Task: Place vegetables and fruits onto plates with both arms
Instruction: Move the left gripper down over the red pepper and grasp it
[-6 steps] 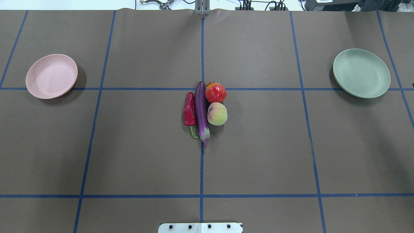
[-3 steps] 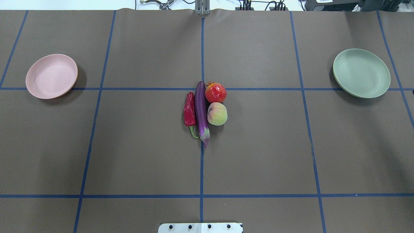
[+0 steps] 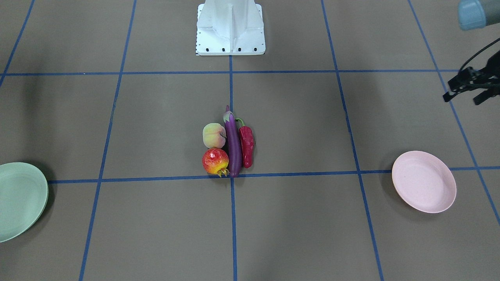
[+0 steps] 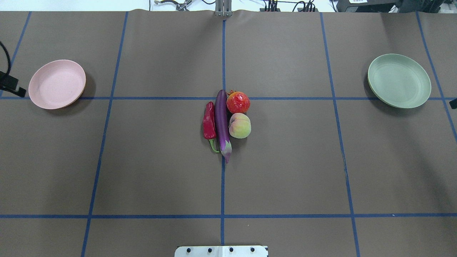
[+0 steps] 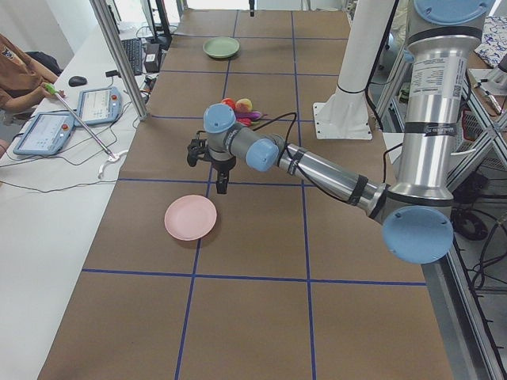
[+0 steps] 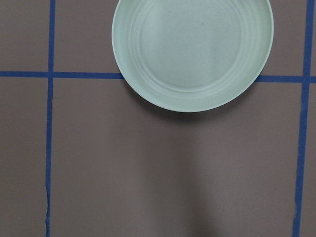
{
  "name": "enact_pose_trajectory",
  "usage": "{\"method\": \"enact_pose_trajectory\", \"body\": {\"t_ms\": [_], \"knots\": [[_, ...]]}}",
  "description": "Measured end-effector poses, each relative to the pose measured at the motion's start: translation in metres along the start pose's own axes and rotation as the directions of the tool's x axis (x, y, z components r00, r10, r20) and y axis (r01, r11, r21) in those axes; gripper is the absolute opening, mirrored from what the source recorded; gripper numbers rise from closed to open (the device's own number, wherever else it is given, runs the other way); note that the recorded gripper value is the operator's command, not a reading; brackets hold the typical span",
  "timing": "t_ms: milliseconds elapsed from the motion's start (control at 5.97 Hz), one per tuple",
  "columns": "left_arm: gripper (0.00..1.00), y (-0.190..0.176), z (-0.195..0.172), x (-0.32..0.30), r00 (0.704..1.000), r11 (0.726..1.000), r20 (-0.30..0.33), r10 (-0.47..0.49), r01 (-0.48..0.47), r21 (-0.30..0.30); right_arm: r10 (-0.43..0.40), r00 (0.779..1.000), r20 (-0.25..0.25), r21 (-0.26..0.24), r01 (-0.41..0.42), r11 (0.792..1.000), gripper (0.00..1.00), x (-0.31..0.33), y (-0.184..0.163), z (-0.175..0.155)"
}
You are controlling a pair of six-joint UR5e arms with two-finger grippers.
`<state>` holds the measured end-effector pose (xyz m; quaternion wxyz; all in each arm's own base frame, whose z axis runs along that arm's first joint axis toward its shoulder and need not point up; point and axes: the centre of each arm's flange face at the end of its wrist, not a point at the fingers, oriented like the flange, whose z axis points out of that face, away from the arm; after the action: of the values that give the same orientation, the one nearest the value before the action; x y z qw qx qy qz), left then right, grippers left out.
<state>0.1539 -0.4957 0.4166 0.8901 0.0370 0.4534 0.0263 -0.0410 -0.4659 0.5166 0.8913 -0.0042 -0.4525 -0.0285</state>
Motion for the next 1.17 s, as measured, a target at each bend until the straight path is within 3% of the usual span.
{"method": "enact_pose_trajectory", "body": {"t_ms": [335,671,1173], "knots": [[1.0,-0.015,0.059,0.117,0.998,0.997,-0.025,0.054,-0.056,-0.061,-0.027,0.999,0.02,-0.005,0.027,1.0,1.0,-0.006,0.002,0.006],[1.0,-0.046,0.12,0.229,0.999,0.991,-0.048,0.019,-0.025,-0.134,-0.042,0.999,0.025,-0.007,0.042,0.999,1.0,-0.006,0.004,0.011],[1.0,-0.057,0.191,0.345,0.999,0.971,-0.035,-0.02,0.011,-0.237,-0.06,0.998,0.03,-0.008,0.06,0.998,1.0,-0.01,0.005,0.013]]}}
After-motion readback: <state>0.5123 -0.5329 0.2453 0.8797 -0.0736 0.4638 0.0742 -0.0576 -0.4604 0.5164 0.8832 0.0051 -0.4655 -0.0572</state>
